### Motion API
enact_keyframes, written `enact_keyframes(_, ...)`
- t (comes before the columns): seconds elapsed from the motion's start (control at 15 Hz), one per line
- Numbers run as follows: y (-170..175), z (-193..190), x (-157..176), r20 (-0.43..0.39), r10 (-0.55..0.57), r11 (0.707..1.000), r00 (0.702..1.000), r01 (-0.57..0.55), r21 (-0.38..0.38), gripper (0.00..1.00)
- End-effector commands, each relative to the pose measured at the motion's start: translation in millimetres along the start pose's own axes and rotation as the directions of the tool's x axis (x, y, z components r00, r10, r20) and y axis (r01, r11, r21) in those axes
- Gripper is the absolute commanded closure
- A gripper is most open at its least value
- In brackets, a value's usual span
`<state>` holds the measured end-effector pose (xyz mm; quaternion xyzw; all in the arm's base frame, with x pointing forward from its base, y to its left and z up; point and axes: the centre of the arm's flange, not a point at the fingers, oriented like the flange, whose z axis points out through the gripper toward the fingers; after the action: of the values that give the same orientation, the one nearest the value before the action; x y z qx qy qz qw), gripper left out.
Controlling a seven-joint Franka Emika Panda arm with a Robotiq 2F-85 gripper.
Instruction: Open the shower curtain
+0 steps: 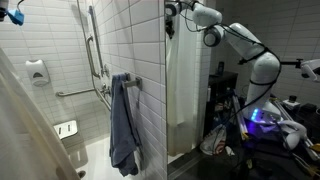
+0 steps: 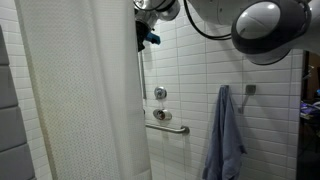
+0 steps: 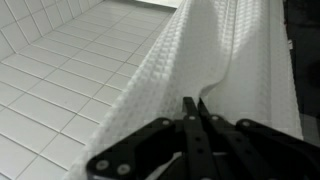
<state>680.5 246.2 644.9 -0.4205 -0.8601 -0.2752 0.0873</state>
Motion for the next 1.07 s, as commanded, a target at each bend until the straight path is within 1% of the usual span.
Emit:
enact_keyframes(0.0,67,29,-13,-0.019,0.003,0.990,1.000,0.000,0.144,0.99)
enact_keyframes(0.53,62,44,12,-0.087,-0.036,0.975,0.996,0.054,0.217,0.99)
enact_keyframes(1.0,60,55,32,-0.142,-0.068,0.962,0.988,0.102,0.252,0.99)
